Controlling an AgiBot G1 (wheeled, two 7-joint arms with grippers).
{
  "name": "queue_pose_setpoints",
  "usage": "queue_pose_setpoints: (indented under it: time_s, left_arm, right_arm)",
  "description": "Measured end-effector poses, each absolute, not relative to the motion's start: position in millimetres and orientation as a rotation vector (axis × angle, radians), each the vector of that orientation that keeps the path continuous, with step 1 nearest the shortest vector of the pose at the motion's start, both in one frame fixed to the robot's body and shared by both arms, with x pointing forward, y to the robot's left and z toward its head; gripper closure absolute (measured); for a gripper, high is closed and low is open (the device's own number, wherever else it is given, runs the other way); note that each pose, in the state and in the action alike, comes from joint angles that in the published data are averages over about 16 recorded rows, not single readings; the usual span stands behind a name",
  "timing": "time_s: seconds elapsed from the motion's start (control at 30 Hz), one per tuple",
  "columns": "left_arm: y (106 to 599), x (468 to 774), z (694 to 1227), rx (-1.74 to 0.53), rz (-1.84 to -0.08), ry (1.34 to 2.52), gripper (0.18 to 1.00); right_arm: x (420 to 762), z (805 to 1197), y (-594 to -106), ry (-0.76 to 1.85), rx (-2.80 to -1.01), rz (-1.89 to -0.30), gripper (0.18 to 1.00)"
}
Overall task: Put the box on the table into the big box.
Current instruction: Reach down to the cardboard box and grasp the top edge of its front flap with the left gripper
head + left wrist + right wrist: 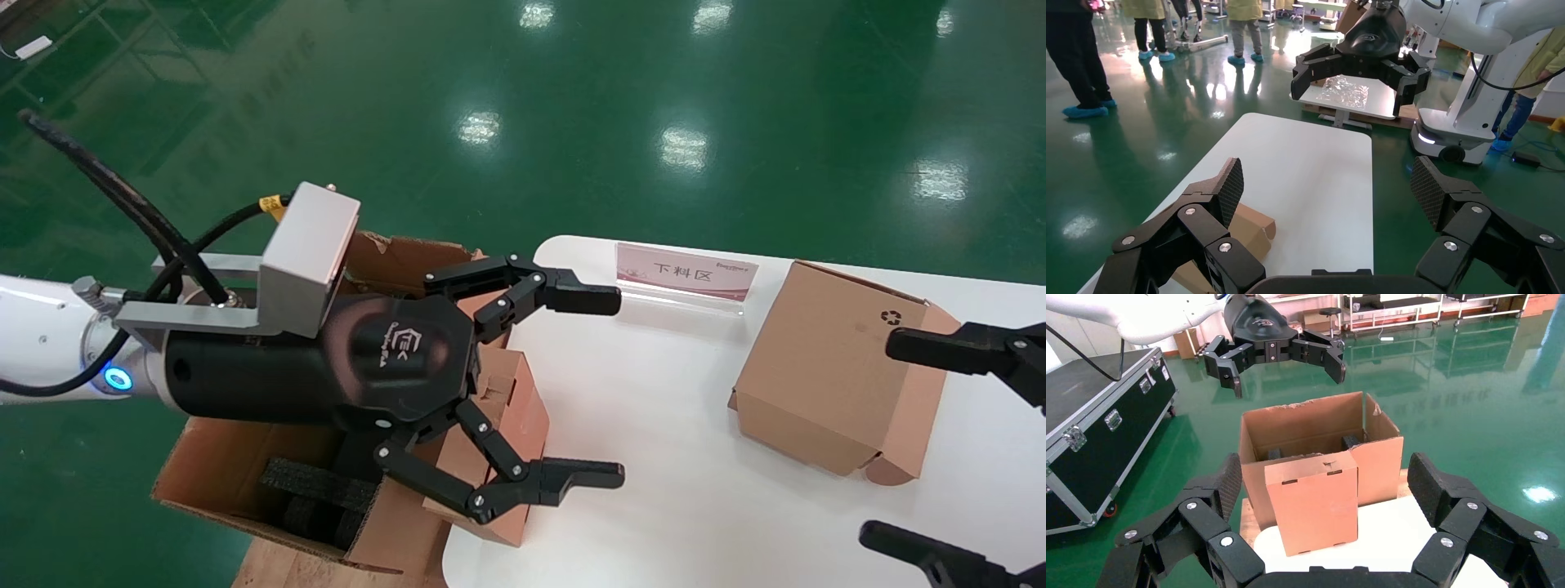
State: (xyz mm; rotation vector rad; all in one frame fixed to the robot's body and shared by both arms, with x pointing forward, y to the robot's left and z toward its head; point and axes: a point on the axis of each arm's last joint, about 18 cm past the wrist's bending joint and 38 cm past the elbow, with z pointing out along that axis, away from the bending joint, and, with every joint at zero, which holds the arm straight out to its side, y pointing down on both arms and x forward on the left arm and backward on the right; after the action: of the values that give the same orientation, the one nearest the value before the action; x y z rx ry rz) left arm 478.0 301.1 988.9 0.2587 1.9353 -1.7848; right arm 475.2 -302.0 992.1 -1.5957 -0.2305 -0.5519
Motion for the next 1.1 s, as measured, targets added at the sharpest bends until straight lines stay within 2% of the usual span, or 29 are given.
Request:
queue_pose_setpoints:
  time_s: [0.27, 0.77, 1.1]
  left_arm:
    - [308, 488, 982, 0.197, -1.687, 1.968, 0.188]
    - [338, 519, 980, -0.013, -1.290, 2.058, 0.188]
    - [354, 532, 983, -0.190, -1.117, 2.119, 0.188]
  right_arm:
    - [475, 992, -302, -0.230, -1.596, -0.552, 0.184]
    - [475, 992, -302, -0.231, -1.596, -0.552, 0.184]
    - [475, 992, -302, -0.231, -1.596, -0.552, 0.184]
